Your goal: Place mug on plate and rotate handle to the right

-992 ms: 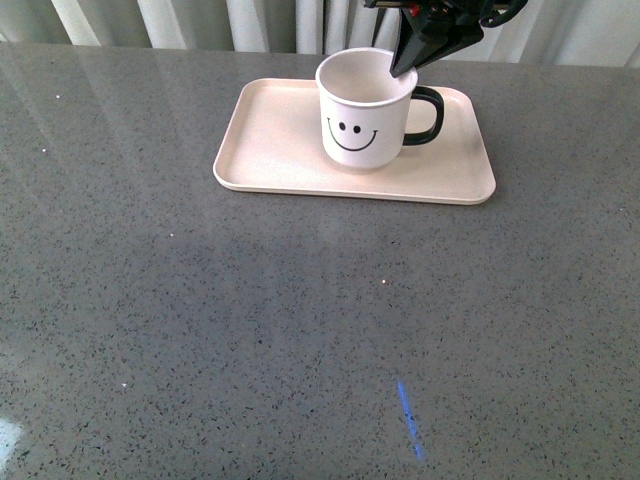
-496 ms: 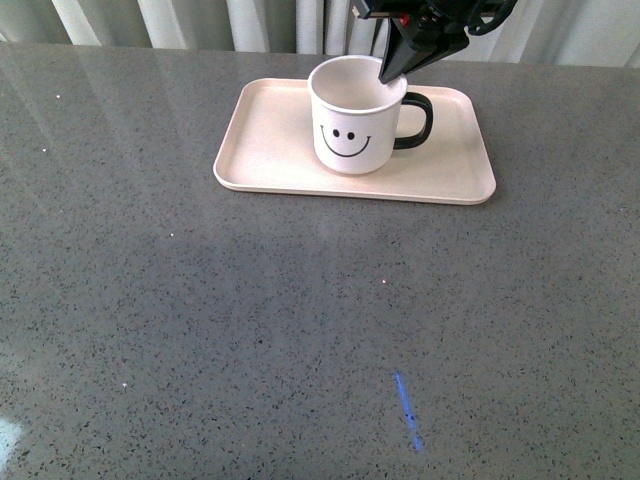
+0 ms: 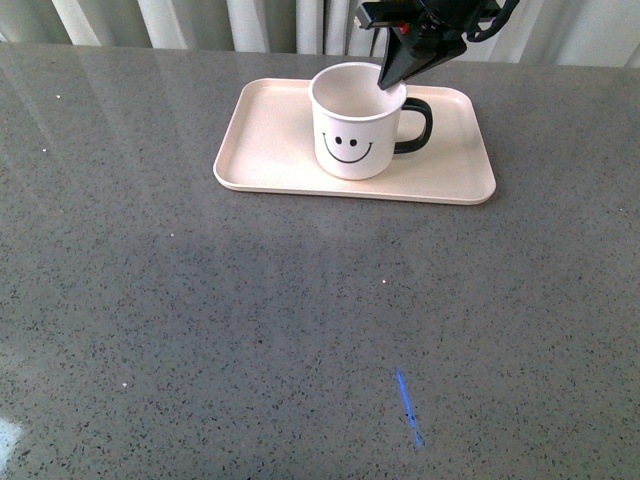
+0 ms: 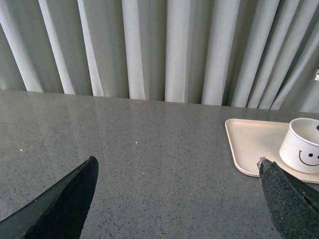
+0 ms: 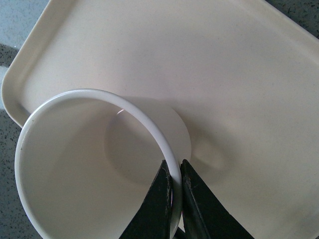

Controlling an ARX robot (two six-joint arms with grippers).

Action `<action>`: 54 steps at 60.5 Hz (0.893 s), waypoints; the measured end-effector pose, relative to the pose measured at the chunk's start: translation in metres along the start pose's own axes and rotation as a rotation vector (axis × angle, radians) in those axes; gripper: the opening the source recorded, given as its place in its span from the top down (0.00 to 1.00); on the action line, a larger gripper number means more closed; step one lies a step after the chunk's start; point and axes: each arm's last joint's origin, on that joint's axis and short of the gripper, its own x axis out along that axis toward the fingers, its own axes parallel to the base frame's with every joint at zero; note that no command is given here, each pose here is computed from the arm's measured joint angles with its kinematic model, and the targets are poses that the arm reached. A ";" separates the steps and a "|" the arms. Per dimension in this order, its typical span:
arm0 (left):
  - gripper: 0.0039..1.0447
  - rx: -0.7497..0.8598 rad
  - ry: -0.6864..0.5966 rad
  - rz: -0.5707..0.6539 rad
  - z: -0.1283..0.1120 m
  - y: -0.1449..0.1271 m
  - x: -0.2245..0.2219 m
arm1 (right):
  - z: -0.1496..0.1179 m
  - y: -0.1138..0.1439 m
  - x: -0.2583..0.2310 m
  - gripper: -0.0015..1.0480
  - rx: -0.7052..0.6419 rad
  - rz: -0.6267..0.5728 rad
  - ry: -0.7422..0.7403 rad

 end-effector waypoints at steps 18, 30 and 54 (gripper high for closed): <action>0.09 0.000 0.000 0.000 0.000 0.000 0.000 | -0.002 -0.001 0.003 0.98 -0.010 -0.004 0.000; 0.09 0.000 0.000 0.000 0.000 0.000 0.000 | -0.002 -0.001 0.004 0.98 -0.028 -0.009 -0.002; 0.09 0.000 0.000 0.000 0.000 0.000 0.000 | -0.001 0.000 0.004 0.31 -0.054 -0.003 -0.001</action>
